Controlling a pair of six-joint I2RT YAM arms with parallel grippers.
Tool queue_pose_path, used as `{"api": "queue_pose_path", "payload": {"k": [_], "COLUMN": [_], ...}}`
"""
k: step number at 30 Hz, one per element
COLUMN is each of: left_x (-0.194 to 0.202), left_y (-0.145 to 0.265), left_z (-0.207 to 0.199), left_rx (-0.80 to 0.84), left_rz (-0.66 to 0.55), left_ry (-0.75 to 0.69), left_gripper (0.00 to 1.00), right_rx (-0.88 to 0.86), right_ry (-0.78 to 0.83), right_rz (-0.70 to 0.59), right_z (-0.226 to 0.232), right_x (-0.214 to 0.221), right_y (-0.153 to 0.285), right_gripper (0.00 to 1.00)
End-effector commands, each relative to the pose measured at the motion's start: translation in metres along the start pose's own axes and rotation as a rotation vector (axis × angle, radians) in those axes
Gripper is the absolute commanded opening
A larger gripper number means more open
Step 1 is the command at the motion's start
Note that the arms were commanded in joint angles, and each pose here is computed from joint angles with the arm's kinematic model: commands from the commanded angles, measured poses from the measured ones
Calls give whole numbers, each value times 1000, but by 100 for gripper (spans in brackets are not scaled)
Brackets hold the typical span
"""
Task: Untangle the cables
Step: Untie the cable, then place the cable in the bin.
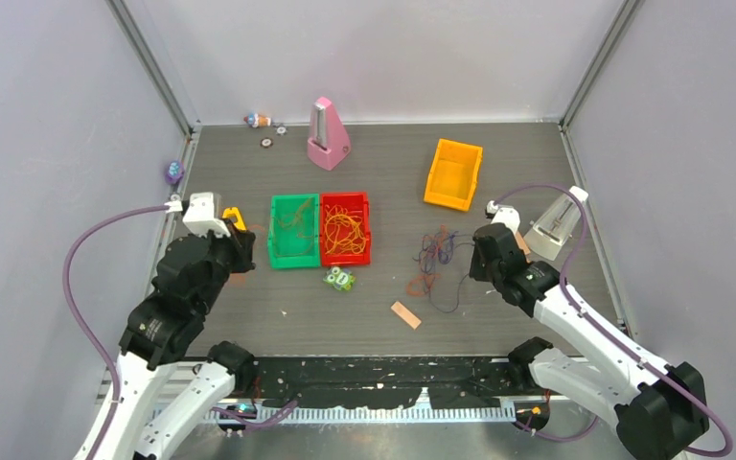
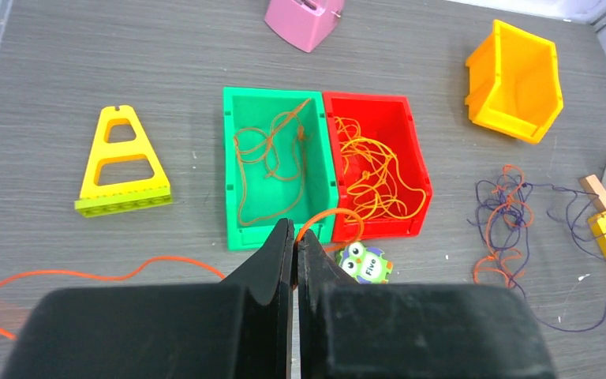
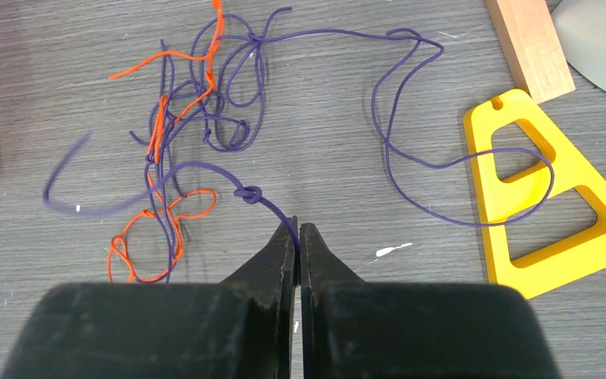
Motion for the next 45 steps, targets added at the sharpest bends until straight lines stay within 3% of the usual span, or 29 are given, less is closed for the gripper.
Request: {"api": "queue_pose_path", "payload": {"k": [1,6,21,30,45], "left_x": [-5,-15,-60,-96,-116], "left_y": [3,-5,-48,-60,-72], "left_z": [6,-11,-44,-28,-22], "left_rx": [-28,70,161,-16,-60], "left_rz": [44,51,32,28,2], "left_ry": [-46,-39,-19,-110,-103], "left_gripper": [0,0,0,0,0], "right_rx": [13,-34,-108,-123,-136], "right_ry": [-49,-50,-30,-15,-21], "right_rz": [-25,-28,-46,-41,-24], "right_z": [0,4,17,23,24], "right_x": [-8,-9,-18,-24,-20], "right_y": [-4,-7,-7,-10,-15], "right_gripper": [6,5,6,6,6]}}
Point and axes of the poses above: each gripper's point midway between its finger pads, its own y axis back along the fingers, its own z axis along the line the jaws close on, x = y × z, the point moved 5 cm from there along y, back along the fingers, and after that the axes turned 6 degrees about -y, right-handed, at the moved point
